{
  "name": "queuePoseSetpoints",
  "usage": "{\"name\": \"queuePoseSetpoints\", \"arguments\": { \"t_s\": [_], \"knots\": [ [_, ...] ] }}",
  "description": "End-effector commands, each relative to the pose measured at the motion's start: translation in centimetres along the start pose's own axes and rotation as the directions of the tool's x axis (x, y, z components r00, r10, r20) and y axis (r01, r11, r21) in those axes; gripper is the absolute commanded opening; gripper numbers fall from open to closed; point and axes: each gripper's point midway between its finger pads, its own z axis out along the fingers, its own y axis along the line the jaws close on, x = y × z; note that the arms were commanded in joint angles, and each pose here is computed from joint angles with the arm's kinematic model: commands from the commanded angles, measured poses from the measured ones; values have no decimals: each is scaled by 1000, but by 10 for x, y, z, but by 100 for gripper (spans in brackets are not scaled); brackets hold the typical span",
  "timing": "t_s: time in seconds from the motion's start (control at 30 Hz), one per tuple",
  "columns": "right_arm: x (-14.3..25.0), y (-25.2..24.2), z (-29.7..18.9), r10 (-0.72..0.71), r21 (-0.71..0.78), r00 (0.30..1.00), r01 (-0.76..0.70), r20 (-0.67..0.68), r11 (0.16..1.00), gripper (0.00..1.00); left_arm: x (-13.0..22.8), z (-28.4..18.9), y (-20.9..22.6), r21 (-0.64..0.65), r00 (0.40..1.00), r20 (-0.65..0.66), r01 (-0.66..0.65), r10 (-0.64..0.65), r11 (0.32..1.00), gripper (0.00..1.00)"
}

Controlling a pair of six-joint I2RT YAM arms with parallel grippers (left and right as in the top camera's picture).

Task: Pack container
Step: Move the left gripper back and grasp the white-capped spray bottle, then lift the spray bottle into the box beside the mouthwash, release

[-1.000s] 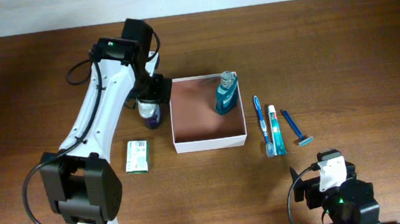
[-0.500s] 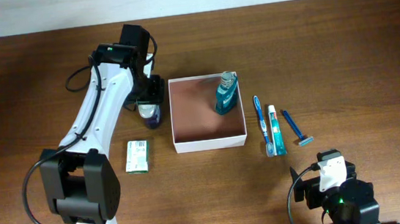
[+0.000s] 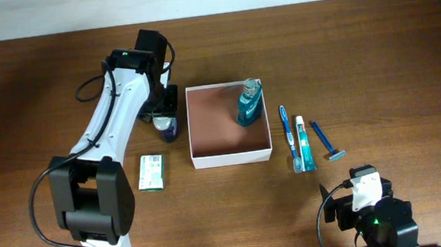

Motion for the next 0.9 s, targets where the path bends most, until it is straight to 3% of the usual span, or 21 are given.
{"name": "queuePoseSetpoints", "arguments": {
  "t_s": [0.0, 0.1, 0.2, 0.43, 0.6, 0.87],
  "knots": [
    [0, -1, 0, 3, 2, 1000, -3, 5, 1000, 99, 3, 5, 4, -8, 1000, -17, 5, -5, 1000, 32],
    [0, -1, 0, 3, 2, 1000, -3, 5, 1000, 99, 2, -4, 5, -13, 1000, -19, 4, -5, 1000, 17],
    [0, -1, 0, 3, 2, 1000, -3, 6, 1000, 99, -5, -25, 5, -13, 1000, 6, 5, -5, 1000, 11],
    [0, -1, 0, 3, 2, 1000, -3, 5, 1000, 99, -26, -109, 7, -8, 990, 141, 8, -7, 1000, 9],
    [0, -1, 0, 3, 2, 1000, -3, 5, 1000, 99, -21, -165, -9, 28, 976, 218, -29, 22, 999, 9],
    [0, -1, 0, 3, 2, 1000, -3, 5, 1000, 99, -4, -175, -75, 81, 963, 221, -175, 153, 981, 9]
  ]
}}
